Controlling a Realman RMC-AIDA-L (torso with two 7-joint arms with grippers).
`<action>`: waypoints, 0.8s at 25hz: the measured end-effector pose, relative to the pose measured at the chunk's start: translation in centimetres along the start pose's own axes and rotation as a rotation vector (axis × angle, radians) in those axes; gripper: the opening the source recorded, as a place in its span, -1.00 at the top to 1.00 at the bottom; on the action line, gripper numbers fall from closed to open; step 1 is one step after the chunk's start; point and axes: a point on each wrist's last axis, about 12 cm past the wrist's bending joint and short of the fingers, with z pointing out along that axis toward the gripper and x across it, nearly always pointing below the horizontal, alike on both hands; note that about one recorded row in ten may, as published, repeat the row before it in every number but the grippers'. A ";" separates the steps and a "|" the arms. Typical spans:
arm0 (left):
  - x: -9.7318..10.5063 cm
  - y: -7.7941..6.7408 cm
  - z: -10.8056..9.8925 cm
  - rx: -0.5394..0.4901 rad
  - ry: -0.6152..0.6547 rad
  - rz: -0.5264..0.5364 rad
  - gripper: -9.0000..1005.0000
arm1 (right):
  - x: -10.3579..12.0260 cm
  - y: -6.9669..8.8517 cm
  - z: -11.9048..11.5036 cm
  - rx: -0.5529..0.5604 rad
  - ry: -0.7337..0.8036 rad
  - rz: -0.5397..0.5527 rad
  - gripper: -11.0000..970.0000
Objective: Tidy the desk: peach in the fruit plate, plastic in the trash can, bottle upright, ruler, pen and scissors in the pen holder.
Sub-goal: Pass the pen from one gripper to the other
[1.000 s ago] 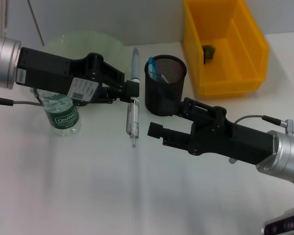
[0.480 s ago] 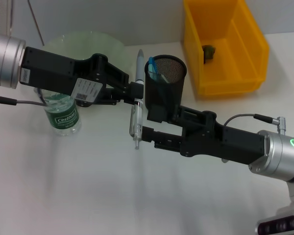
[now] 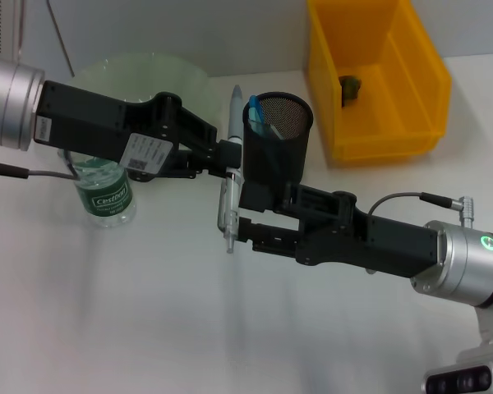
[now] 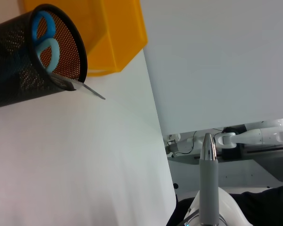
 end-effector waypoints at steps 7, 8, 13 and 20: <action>0.1 0.1 0.0 -0.001 0.000 -0.002 0.70 | -0.1 0.1 0.4 0.003 -0.006 -0.027 -0.50; 0.1 0.1 -0.1 -0.002 0.000 -0.002 0.70 | -0.1 0.1 0.4 0.004 -0.007 -0.029 -0.50; 0.1 0.2 -0.2 -0.005 -0.002 -0.005 0.70 | 0.0 0.1 0.6 0.003 -0.009 -0.033 -0.41; 0.1 0.2 -0.4 -0.010 -0.004 -0.002 0.70 | 0.0 0.2 0.6 -0.005 -0.013 -0.047 -0.28</action>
